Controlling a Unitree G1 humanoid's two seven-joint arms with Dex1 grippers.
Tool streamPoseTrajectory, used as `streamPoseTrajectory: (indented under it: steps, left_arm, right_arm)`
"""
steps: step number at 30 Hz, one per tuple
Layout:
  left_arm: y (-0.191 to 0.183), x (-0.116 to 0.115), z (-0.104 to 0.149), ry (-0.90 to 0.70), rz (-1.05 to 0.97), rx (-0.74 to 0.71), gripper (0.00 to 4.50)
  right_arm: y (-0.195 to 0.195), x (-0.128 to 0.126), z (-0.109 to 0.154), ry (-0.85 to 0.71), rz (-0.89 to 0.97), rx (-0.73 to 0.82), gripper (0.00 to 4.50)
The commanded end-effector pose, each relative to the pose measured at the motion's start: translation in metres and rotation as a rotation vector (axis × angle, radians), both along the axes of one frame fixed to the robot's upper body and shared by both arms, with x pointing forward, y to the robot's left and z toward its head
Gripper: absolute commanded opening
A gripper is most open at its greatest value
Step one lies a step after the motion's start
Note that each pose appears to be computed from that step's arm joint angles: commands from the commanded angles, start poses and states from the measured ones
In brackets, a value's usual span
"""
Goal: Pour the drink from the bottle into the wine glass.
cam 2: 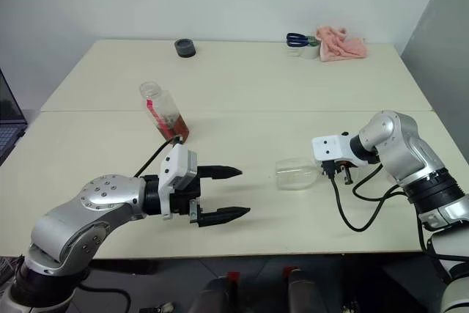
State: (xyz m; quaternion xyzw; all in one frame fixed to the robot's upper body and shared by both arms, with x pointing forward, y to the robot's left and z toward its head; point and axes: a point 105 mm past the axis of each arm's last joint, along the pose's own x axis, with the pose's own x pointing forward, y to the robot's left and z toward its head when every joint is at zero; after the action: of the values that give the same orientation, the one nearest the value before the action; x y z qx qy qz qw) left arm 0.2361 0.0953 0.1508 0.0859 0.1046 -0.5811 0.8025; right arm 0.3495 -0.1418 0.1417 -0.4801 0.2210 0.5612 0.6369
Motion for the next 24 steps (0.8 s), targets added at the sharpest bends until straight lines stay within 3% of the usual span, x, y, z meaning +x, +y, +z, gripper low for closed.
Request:
streamPoseTrajectory:
  steps: [1, 6, 13, 18, 21, 24]
  left_arm:
    - [0.01, -0.002, 0.006, -0.03, 0.121, -0.083, 4.5]
    - [0.026, -0.002, 0.0, -0.054, 0.405, -0.266, 4.5]
    - [0.036, -0.007, -0.003, -0.116, 0.665, -0.329, 4.5]
    - [0.049, -0.006, 0.0, -0.144, 0.714, -0.305, 4.5]
    - [0.058, -0.001, 0.005, -0.172, 0.711, -0.284, 4.5]
    - [0.063, 0.002, 0.011, -0.186, 0.703, -0.276, 4.5]
  right_arm:
    - [0.053, 0.015, 0.044, -0.072, -0.001, 0.372, 0.15]
    - [0.102, 0.039, 0.082, 0.045, -0.214, 1.001, 0.15]
    - [0.118, 0.068, 0.061, -0.025, -0.452, 1.376, 0.15]
    - [0.109, 0.081, 0.029, -0.127, -0.6, 1.39, 0.15]
    - [0.092, 0.084, -0.007, -0.23, -0.721, 1.26, 0.15]
    - [0.085, 0.072, -0.037, -0.243, -0.71, 1.152, 0.15]
